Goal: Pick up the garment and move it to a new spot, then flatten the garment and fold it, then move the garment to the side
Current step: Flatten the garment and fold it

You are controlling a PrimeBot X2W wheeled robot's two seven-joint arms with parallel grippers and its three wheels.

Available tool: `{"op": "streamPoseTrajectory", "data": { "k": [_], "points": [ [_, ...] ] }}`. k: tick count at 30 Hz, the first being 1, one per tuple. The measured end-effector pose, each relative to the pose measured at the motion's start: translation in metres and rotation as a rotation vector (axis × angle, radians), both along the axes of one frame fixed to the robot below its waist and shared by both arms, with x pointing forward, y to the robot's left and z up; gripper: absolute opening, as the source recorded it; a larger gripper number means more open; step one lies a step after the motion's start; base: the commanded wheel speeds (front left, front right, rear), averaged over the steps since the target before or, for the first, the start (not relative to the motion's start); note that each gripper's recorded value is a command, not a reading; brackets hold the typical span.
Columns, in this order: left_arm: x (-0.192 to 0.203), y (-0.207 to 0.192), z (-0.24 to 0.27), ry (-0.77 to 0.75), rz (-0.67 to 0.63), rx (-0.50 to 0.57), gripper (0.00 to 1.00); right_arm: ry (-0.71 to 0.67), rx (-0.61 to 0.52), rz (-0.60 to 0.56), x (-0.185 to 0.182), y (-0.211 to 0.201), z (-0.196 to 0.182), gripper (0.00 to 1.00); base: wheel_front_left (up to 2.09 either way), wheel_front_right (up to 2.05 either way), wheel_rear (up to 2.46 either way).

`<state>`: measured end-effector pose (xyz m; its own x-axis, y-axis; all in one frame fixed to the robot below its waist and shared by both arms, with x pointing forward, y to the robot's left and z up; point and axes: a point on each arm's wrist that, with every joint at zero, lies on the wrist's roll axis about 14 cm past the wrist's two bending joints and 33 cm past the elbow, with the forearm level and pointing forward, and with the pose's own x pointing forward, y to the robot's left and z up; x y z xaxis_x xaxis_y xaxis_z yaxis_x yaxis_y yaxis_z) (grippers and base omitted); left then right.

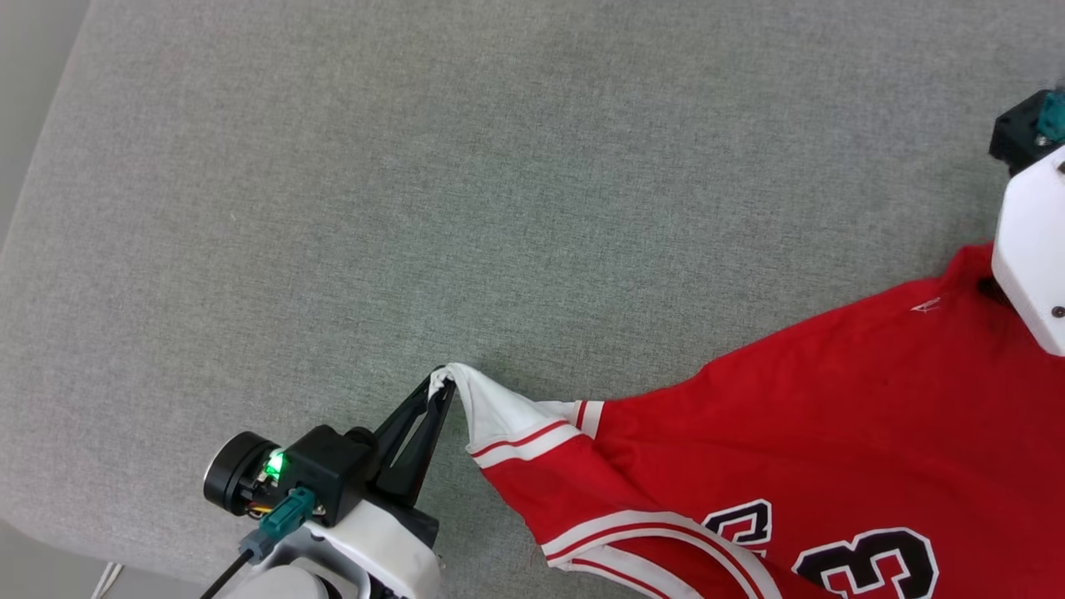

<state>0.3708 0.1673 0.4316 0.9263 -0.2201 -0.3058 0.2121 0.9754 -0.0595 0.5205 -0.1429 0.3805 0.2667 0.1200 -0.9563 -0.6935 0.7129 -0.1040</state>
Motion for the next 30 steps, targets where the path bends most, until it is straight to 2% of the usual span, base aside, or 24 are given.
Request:
{"op": "streamPoseTrajectory", "data": {
  "k": [5, 6, 7, 8, 13, 19, 22, 23, 24, 30],
  "points": [
    [0.002, 0.003, -0.006, 0.011, 0.004, 0.007, 0.00, 0.038, 0.000, 0.025, -0.005, 0.004, -0.016, 1.00, 0.00, 0.00, 0.00],
    [0.002, 0.003, -0.006, 0.012, 0.002, 0.006, 0.00, 0.041, 0.004, 0.023, -0.005, 0.004, -0.016, 0.47, 0.00, 0.00, 0.00],
    [0.002, 0.003, -0.006, 0.012, 0.001, 0.008, 0.00, 0.036, 0.007, 0.023, -0.005, 0.003, -0.016, 0.19, 0.00, 0.00, 0.00],
    [0.002, 0.003, -0.006, 0.011, -0.002, 0.009, 0.00, 0.028, 0.017, 0.021, -0.005, 0.004, -0.015, 0.00, 0.00, 0.00, 0.00],
    [0.004, 0.003, 0.003, -0.026, -0.014, 0.018, 0.00, -0.041, 0.110, -0.002, 0.000, 0.013, 0.002, 0.00, 0.00, 0.00, 0.00],
    [0.005, 0.008, 0.029, -0.119, -0.043, 0.072, 0.00, -0.339, 0.286, -0.036, 0.034, 0.019, 0.078, 0.00, 0.00, 0.00, 0.00],
    [0.009, 0.007, 0.049, -0.183, -0.078, 0.095, 0.00, -0.431, 0.334, -0.048, 0.035, 0.015, 0.106, 0.00, 0.00, 0.00, 0.00],
    [0.012, 0.005, 0.059, -0.212, -0.091, 0.098, 0.00, -0.456, 0.344, -0.049, 0.033, 0.013, 0.115, 0.00, 0.00, 0.00, 0.00],
    [0.024, 0.004, 0.091, -0.308, -0.121, 0.128, 0.00, -0.536, 0.376, -0.036, 0.028, 0.011, 0.142, 0.00, 0.00, 0.00, 0.00],
    [0.060, -0.003, 0.169, -0.522, -0.188, 0.207, 0.00, -0.763, 0.479, -0.025, 0.028, 0.004, 0.211, 0.00, 0.00, 0.00, 0.00]
  ]
}}
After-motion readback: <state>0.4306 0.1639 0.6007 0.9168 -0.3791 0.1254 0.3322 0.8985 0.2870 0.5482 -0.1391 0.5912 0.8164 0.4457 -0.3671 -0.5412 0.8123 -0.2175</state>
